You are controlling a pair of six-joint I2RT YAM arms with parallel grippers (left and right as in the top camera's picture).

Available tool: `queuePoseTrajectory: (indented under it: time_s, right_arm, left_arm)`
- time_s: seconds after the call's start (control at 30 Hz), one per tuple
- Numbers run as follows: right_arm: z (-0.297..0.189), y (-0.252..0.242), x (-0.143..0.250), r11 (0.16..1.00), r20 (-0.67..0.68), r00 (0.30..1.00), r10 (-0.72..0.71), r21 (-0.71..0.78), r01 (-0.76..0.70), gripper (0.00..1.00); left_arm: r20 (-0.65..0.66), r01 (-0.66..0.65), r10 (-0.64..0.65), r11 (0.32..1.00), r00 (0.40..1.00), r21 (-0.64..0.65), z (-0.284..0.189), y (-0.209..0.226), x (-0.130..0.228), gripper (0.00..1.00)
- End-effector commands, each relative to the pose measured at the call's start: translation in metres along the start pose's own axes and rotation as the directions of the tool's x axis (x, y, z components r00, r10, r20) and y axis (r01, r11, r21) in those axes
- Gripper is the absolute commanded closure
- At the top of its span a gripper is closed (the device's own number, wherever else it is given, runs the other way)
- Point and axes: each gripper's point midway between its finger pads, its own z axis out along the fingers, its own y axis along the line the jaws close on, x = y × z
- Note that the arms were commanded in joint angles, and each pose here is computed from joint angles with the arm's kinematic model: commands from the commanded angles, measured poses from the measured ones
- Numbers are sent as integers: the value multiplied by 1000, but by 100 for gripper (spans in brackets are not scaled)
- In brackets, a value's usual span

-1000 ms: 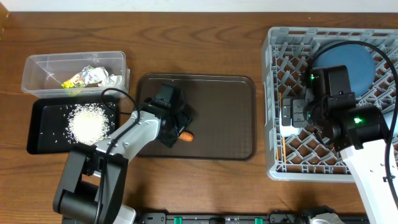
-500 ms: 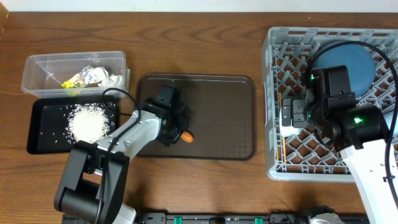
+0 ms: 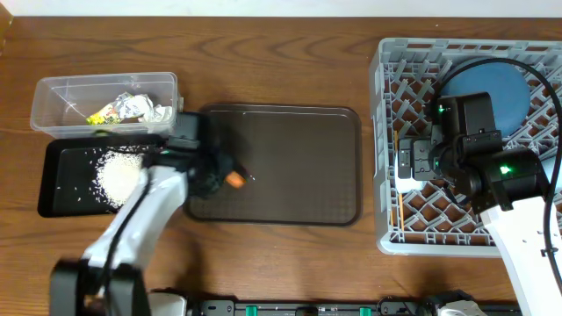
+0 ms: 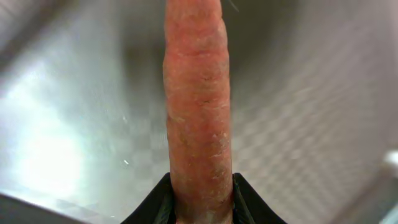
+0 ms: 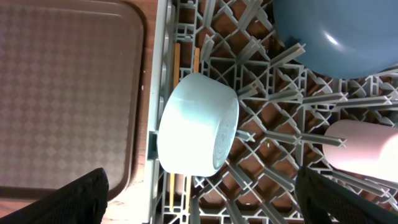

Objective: Sort waste into correct bins and load items into the dishwasher rack
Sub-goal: 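Carry the carrot left and drop it onto the black tray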

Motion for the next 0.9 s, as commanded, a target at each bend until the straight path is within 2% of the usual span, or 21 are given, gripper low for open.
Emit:
queuePoseTrajectory:
  time_s: [0.0,0.2,0.43,0.6,0.87]
  right_arm:
    - [-2,-4,0,1000,6,1000,-6,8,6,5]
    - [-2,-4,0,1000,6,1000,-6,8,6,5]
    - [-2,-4,2,1000,0,1000,-7,9,7,5]
    - [-2,-4,2,1000,-1,1000,-7,9,7,5]
    - [-2,-4,2,1000,-1,1000,-7,9,7,5]
  left_arm:
    - [144,-45,42,999,989,15,-36,12,-36,75]
    - [307,92,-86,996,948,-4,-72,55,-89,75]
    - [425,324,-266,944,865,-68,-85,125,-135,75]
    - [440,430,-355,899,825,-82,-77,161,-154,74]
    - [400,527,-438,838,805,-142,-45,204,-162,74]
